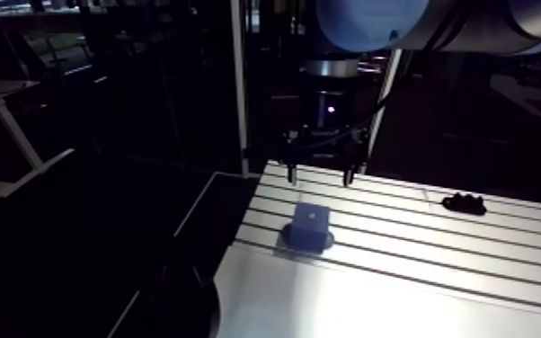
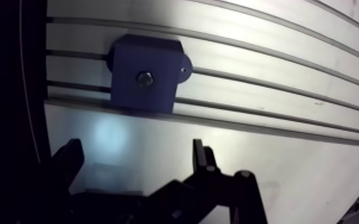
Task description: Pick up the M10 bolt and insert it into the hex recess until seated.
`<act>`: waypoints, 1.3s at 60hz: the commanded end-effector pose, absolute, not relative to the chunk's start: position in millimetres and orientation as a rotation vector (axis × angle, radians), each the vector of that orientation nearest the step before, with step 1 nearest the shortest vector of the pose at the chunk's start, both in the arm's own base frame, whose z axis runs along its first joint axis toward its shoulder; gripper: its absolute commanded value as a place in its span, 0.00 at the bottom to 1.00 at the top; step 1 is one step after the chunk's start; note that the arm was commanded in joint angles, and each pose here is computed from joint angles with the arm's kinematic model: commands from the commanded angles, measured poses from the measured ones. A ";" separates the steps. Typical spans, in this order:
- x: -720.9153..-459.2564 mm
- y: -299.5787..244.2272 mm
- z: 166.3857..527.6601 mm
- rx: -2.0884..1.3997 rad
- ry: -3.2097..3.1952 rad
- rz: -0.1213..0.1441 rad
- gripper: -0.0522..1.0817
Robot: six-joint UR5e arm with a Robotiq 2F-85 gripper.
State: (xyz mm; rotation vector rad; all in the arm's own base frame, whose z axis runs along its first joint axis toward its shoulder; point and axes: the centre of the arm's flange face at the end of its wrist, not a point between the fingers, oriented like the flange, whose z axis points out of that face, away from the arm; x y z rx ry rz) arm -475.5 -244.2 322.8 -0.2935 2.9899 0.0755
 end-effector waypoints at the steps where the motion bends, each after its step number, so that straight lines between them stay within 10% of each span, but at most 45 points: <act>1: -473.5 -228.1 367.5 -0.343 2.964 0.076 0.06; 26: -479.5 -113.0 445.1 -0.119 2.986 0.037 0.06; 78: -492.0 -113.4 516.3 -0.036 3.081 0.001 0.06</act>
